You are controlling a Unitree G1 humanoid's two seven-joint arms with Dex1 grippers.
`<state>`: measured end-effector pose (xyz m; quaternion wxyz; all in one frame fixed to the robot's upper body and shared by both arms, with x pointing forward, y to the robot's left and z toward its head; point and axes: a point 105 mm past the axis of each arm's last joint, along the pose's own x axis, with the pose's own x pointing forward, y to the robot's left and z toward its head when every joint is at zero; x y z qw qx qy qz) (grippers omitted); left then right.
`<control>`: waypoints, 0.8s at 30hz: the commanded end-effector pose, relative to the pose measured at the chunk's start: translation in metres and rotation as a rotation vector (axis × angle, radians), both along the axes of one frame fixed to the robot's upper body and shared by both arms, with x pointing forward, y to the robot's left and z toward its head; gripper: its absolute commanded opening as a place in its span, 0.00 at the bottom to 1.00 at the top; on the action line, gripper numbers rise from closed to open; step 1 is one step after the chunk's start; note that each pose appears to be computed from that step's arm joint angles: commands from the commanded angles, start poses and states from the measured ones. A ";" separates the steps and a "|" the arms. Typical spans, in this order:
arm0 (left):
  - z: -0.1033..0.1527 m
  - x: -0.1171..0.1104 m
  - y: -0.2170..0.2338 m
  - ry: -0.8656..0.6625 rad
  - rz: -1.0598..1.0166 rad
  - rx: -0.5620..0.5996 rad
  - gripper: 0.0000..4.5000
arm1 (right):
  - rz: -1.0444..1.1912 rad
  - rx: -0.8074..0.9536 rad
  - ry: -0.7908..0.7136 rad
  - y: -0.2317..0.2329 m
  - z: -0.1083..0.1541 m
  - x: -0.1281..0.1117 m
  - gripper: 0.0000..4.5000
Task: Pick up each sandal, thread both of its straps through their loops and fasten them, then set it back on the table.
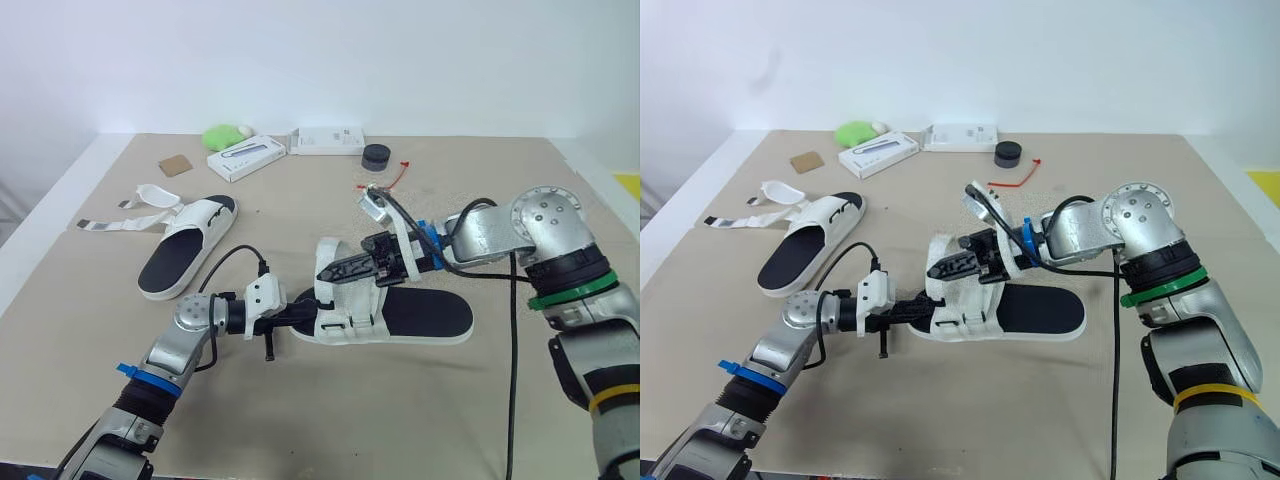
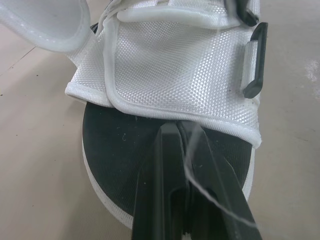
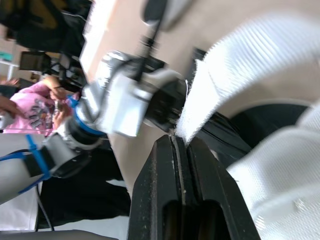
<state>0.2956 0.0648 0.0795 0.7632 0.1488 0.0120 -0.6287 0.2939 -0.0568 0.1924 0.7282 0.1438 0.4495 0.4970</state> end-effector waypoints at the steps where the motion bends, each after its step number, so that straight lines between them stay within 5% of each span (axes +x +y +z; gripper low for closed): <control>1: -0.084 -0.027 0.018 0.293 0.043 0.207 0.00 | 0.024 -0.001 -0.006 0.003 0.006 -0.003 0.01; 24: -0.085 -0.028 0.021 0.299 0.066 0.200 0.00 | 0.000 -0.085 0.075 -0.010 -0.017 0.004 0.01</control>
